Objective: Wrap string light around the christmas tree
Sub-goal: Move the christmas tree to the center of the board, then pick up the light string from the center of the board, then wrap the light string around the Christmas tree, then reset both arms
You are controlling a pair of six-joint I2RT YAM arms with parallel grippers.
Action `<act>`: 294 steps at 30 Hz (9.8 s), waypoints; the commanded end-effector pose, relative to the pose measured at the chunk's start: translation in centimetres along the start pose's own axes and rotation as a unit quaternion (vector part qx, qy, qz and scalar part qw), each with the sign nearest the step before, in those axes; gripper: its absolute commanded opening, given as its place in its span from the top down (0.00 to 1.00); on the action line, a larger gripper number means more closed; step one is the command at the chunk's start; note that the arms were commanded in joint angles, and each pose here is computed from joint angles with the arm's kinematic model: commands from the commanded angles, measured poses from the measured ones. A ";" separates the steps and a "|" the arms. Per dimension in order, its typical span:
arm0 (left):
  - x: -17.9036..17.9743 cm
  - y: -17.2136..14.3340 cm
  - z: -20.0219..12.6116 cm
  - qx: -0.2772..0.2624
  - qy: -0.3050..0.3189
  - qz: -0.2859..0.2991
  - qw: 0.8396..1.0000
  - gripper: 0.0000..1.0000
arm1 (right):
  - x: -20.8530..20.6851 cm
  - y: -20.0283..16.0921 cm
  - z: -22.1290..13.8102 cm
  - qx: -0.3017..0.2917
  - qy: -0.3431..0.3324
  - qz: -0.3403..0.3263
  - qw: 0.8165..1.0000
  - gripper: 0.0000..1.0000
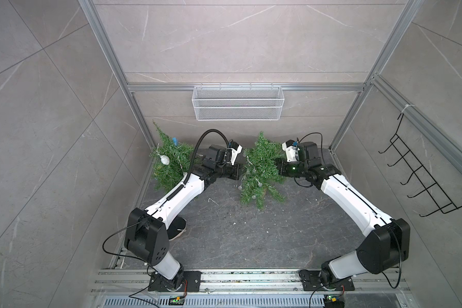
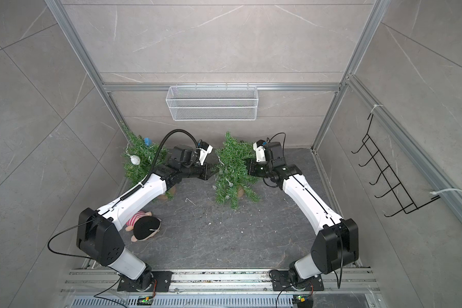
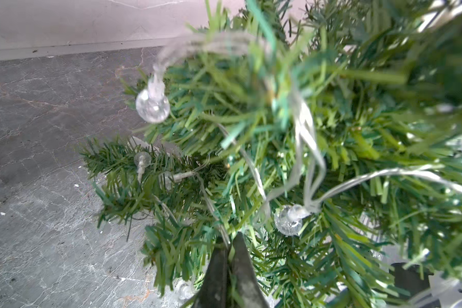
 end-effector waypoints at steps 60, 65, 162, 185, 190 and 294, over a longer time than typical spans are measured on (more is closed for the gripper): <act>-5.3 2.1 -2.4 -0.038 -0.015 -0.036 0.999 1.00 | -8.2 1.1 -5.2 0.024 -0.250 -0.002 0.968 0.42; -5.2 2.0 -2.8 -0.040 -0.007 -0.032 0.999 0.95 | -8.0 0.6 -4.3 0.028 -0.221 0.010 0.975 0.42; 9.2 -12.2 0.9 -0.069 0.134 -0.122 0.981 1.00 | -1.0 -1.3 -2.5 0.023 -0.034 0.020 0.999 0.43; -5.8 -7.2 -15.2 0.033 0.031 -0.047 0.998 1.00 | -1.2 -1.3 -1.9 0.023 -0.032 0.028 0.999 0.43; -9.5 -3.6 -16.4 -0.023 -0.019 -0.027 0.999 1.00 | -0.5 -1.3 -3.2 0.016 -0.024 0.022 0.999 0.44; 20.8 -15.0 -10.9 -0.209 0.458 0.144 0.852 0.18 | -19.1 -12.8 0.3 -0.232 -0.340 -0.166 0.896 0.26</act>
Point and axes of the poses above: each gripper's point midway between its finger pads, its own z axis out along the fingers, its own x axis along the line the jaws close on, y = z × x, the point moved 5 cm from there along -z, back along the fingers, and after that the axes turned 3 degrees about -z, right-handed, at the moved point
